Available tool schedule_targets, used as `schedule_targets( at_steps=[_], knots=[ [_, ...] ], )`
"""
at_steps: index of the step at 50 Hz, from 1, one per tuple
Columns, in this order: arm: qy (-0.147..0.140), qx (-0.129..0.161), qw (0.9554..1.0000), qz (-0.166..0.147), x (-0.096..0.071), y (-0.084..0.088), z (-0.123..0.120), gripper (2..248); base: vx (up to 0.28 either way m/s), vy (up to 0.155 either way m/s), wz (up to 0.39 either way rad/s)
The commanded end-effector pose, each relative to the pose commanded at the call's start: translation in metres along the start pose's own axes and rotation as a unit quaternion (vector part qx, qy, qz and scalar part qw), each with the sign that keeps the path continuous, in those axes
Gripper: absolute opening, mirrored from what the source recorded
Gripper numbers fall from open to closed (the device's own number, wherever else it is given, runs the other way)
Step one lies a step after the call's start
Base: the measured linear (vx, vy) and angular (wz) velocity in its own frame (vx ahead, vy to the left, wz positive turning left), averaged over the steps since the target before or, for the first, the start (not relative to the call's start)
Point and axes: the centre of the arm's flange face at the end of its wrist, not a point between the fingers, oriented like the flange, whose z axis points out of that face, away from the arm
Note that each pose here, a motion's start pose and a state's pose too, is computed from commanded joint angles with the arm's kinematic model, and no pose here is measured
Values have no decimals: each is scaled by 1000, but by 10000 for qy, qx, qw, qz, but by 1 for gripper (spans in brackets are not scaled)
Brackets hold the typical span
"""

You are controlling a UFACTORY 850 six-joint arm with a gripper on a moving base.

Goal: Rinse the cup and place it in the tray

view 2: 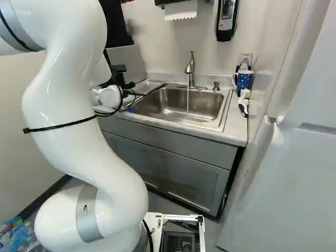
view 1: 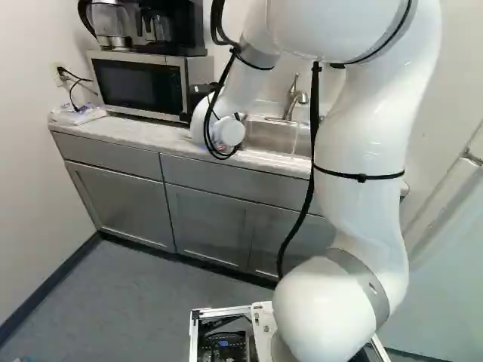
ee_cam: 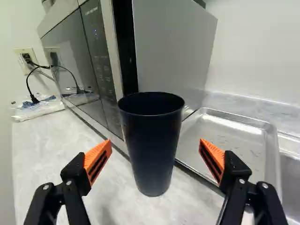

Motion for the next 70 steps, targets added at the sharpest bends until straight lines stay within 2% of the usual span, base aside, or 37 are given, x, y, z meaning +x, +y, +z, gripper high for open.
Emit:
schedule_targets(
  at_steps=[14,15,19,20,25,26,30,31,35,36,55,70],
  knots=[
    [0,1,10000,0,0,0,0,247,0,0,0],
    [0,1,10000,0,0,0,0,240,0,0,0],
    [0,1,10000,0,0,0,0,240,0,0,0],
    [0,1,10000,0,0,0,0,202,0,0,0],
    [0,1,10000,0,0,0,0,202,0,0,0],
    [0,1,10000,0,0,0,0,163,0,0,0],
    [0,1,10000,0,0,0,0,163,0,0,0],
    [0,1,10000,0,0,0,0,129,0,0,0],
    [0,1,10000,0,0,0,0,129,0,0,0],
    [0,1,10000,0,0,0,0,117,0,0,0],
    [2,1,10000,0,0,0,0,116,0,0,0],
    [118,-44,9999,5,13,5,-5,116,0,0,0]
  ],
)
